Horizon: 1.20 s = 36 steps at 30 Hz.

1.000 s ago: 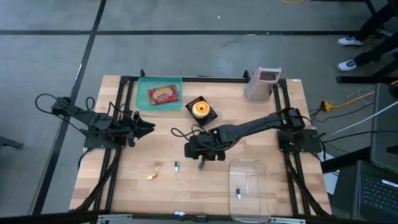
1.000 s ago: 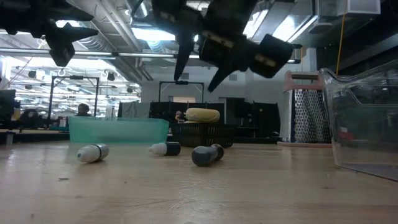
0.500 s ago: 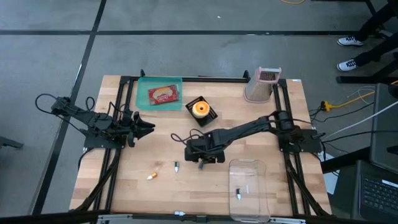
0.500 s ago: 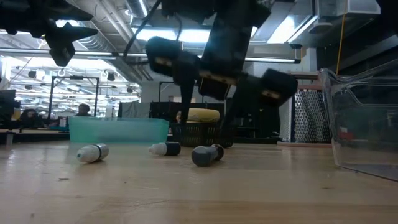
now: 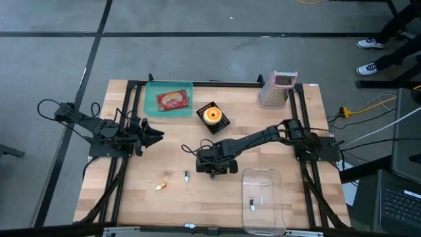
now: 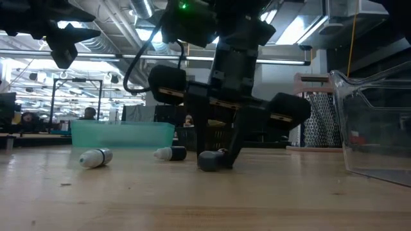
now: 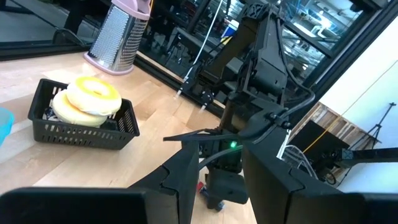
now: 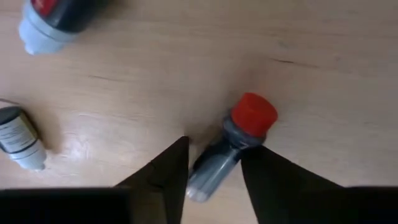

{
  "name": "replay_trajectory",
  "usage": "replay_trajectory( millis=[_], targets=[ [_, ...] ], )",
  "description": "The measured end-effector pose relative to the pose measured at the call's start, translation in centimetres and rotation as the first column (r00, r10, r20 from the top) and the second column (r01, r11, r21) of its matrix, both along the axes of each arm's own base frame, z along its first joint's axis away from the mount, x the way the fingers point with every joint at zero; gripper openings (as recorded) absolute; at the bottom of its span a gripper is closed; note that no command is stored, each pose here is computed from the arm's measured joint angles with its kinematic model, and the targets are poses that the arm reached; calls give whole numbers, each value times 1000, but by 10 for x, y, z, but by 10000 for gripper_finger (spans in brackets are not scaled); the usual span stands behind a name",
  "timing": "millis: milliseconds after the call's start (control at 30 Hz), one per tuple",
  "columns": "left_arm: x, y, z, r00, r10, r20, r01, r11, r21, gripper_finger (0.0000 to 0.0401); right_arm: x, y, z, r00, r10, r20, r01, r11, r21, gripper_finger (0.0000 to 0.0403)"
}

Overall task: Pick & Place Food Item
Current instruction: Put the black red food coloring bottle into the transparent bin

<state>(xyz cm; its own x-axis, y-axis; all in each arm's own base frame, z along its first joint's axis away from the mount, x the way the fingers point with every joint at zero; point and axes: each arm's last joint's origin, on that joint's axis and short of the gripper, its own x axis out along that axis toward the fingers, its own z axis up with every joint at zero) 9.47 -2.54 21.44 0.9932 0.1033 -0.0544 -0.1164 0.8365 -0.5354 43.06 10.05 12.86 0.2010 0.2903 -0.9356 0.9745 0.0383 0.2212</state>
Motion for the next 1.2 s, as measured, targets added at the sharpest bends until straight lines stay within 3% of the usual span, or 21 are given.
replay_trajectory(
  millis=[333, 433, 633, 833, 1067, 1200],
  targets=[
    [0, 0, 0, 1000, 0, 0, 0, 1000, 0, 118, 9, -12, 3, 995, 21, 100, -16, 998, -57, 23],
    [0, 0, 0, 1000, 0, 1, 0, 1000, -1, 118, 14, -16, 19, 983, -2, 186, 27, 991, -127, 15],
    [0, 0, 0, 1000, 1, 4, -1, 1000, -4, 118, 25, -20, 86, 915, 39, 400, 63, 969, -238, 42],
    [0, 0, 1, 1000, 1, 7, -1, 1000, -12, 118, 17, -21, 178, 781, 143, 608, 132, 914, -384, 32],
    [0, 0, 1, 1000, -1, 4, 1, 1000, -12, 118, -39, 3, 292, 581, 321, 748, 148, 862, -485, 29],
    [0, 0, 0, 1000, -3, 4, 3, 1000, -12, 118, -82, 24, 319, 615, 368, 697, 66, 857, -511, 29]
  ],
)
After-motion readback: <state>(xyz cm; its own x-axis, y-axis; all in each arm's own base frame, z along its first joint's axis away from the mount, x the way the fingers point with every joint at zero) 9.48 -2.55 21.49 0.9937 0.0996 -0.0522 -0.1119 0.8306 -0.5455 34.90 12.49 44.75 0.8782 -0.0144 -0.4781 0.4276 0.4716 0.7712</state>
